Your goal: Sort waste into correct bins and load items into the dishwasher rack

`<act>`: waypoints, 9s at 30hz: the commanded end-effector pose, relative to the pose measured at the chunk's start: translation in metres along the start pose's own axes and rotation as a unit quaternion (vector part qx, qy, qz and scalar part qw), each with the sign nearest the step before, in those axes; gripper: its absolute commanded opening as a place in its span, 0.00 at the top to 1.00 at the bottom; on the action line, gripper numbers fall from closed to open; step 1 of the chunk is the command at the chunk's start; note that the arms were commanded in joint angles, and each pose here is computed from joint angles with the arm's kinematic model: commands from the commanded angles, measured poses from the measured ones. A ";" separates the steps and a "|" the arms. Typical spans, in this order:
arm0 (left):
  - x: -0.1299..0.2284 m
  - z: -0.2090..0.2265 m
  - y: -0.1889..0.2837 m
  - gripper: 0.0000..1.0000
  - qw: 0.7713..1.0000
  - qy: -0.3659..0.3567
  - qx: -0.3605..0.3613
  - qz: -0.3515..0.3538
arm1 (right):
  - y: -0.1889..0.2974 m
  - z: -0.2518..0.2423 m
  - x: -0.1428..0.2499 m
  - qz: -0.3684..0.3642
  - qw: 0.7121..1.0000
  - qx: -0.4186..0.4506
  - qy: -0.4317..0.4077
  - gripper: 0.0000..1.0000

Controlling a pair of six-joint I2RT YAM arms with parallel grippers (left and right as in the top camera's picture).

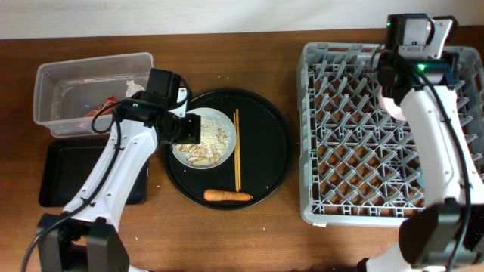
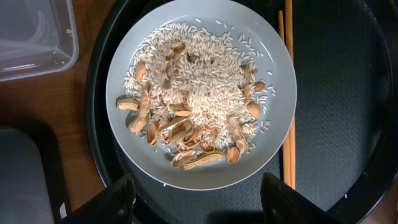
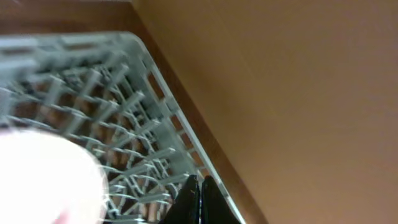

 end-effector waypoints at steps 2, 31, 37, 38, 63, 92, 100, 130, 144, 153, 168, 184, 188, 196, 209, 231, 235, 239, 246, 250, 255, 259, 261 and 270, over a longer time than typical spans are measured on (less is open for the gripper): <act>-0.003 0.000 0.010 0.36 1.000 -0.004 0.001 -0.015 | -0.006 0.009 0.004 0.011 1.000 -0.020 0.005 0.96; -0.003 0.001 0.010 0.36 1.000 -0.004 0.000 -0.014 | -0.116 0.110 -0.002 0.030 0.897 -0.397 -0.193 0.50; -0.003 0.001 0.010 0.36 1.000 -0.004 0.000 -0.013 | -0.115 0.106 0.000 0.035 0.897 -0.397 -0.193 0.96; -0.003 0.000 0.010 0.36 1.000 -0.004 0.001 -0.013 | -0.112 0.096 -0.003 0.026 0.897 -0.393 -0.200 0.96; -0.001 0.000 0.010 0.36 1.000 -0.003 0.003 -0.008 | -0.117 0.008 0.037 0.094 0.989 0.113 -0.032 0.96; -0.002 0.000 0.010 0.35 1.000 -0.004 0.003 -0.011 | -0.069 0.141 0.057 0.080 0.990 -0.063 0.100 0.67; -0.002 0.000 0.010 0.36 1.000 -0.004 0.003 -0.011 | -0.037 0.139 0.049 0.062 0.976 -0.190 0.083 0.39; 0.003 0.068 0.017 0.13 0.989 0.132 -0.071 0.020 | 0.231 0.325 0.139 0.078 0.769 -0.579 0.258 0.30; 0.003 0.068 0.017 0.13 0.989 0.132 -0.070 0.019 | 0.212 0.352 0.159 0.114 0.806 -0.523 0.251 0.34; 0.003 0.068 0.017 0.13 0.989 0.132 -0.071 0.020 | 0.208 0.347 0.165 0.157 0.822 -0.502 0.218 0.63; 0.003 0.067 0.017 0.13 0.989 0.132 -0.070 0.020 | 0.212 0.342 0.164 0.176 0.810 -0.518 0.210 0.96; 0.003 0.067 0.017 0.13 0.989 0.132 -0.070 0.019 | 0.130 0.157 0.083 0.125 0.833 -0.523 0.128 0.96; 0.003 0.067 0.017 0.13 0.989 0.132 -0.070 0.019 | 0.111 0.178 0.105 0.161 0.830 -0.515 0.140 0.96; 0.003 0.067 0.017 0.13 0.989 0.131 -0.070 0.019 | 0.113 0.179 0.107 0.159 0.824 -0.526 0.136 0.55; 0.002 0.067 0.017 0.05 0.989 0.131 -0.070 0.018 | 0.245 0.259 0.113 0.062 0.758 -0.611 0.220 0.44; 0.002 0.067 0.017 0.05 0.989 0.131 -0.070 0.018 | 0.231 0.359 0.171 0.121 0.819 -0.508 0.235 0.96; 0.002 0.067 0.017 0.05 0.989 0.131 -0.070 0.018 | 0.236 0.325 0.134 0.097 0.819 -0.523 0.214 0.96; 0.002 0.067 0.017 0.05 0.989 0.131 -0.070 0.017 | 0.231 0.265 0.086 0.060 0.823 -0.538 0.174 0.96; 0.002 0.067 0.017 0.04 0.989 0.131 -0.070 0.017 | 0.171 0.162 0.072 0.098 0.843 -0.507 0.148 0.96; 0.002 0.067 0.017 0.04 0.989 0.132 -0.069 0.018 | 0.137 0.166 0.089 0.150 0.847 -0.490 0.142 0.96; 0.002 0.065 0.017 0.04 0.989 0.132 -0.061 0.020 | 0.117 0.196 0.119 0.168 0.846 -0.485 0.146 0.96; 0.002 0.065 0.017 0.03 0.989 0.132 -0.061 0.020 | 0.114 0.201 0.122 0.163 0.846 -0.486 0.144 0.91; 0.002 0.065 0.017 0.03 0.989 0.132 -0.059 0.019 | 0.116 0.199 0.119 0.160 0.847 -0.487 0.142 0.75; 0.010 0.033 0.013 0.01 0.980 0.185 0.047 0.059 | 0.125 0.094 0.075 0.074 0.864 -0.497 0.046 0.22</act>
Point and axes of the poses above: each gripper's point midway between its finger pads, its own y axis back along the fingers, its own z axis along the line the jaws close on, x = y × z, the point moved 6 cm from there along y, back along the fingers, and after that the axes turned 10 degrees about y, right-handed, at the moved point
